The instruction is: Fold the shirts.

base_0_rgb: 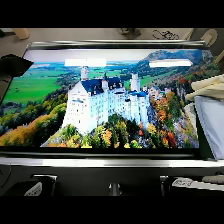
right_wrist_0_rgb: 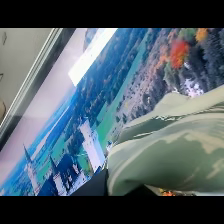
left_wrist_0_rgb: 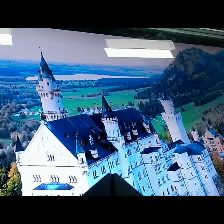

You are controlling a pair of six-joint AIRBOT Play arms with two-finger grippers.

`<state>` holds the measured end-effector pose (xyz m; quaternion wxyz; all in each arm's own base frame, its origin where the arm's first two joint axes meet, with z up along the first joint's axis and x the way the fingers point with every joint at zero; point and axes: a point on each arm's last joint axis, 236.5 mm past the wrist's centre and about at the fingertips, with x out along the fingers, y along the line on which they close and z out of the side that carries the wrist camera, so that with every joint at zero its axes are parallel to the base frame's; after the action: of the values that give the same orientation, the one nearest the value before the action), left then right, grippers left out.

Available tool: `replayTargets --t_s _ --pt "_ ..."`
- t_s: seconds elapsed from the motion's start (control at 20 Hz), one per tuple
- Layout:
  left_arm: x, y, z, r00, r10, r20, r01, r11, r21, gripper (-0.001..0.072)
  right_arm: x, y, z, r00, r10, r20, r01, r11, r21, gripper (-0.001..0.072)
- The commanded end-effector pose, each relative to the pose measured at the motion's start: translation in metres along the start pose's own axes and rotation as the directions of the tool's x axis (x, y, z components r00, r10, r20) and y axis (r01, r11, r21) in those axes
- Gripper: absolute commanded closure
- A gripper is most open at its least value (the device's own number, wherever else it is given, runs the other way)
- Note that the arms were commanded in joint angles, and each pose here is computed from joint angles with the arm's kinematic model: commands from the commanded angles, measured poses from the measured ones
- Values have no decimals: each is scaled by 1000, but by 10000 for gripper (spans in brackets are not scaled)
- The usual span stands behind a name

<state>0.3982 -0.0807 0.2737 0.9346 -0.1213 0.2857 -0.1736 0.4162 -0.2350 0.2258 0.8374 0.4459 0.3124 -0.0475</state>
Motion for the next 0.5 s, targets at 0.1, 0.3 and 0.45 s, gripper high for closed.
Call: replayTargets --t_s 0.1,0.3,0.45 --pt "0 -1 1 1000 -7 3 7 1000 28 680 -83 -52 -26 981 -187 -46 190 979 79 688" --pt "0 -1 1 1000 -6 4 6 998 60 680 -130 -116 -69 835 -522 -175 545 829 124 688" --pt "1 0 4 1000 -4 14 3 997 77 680 -119 -152 -103 762 -569 -309 628 766 140 688"
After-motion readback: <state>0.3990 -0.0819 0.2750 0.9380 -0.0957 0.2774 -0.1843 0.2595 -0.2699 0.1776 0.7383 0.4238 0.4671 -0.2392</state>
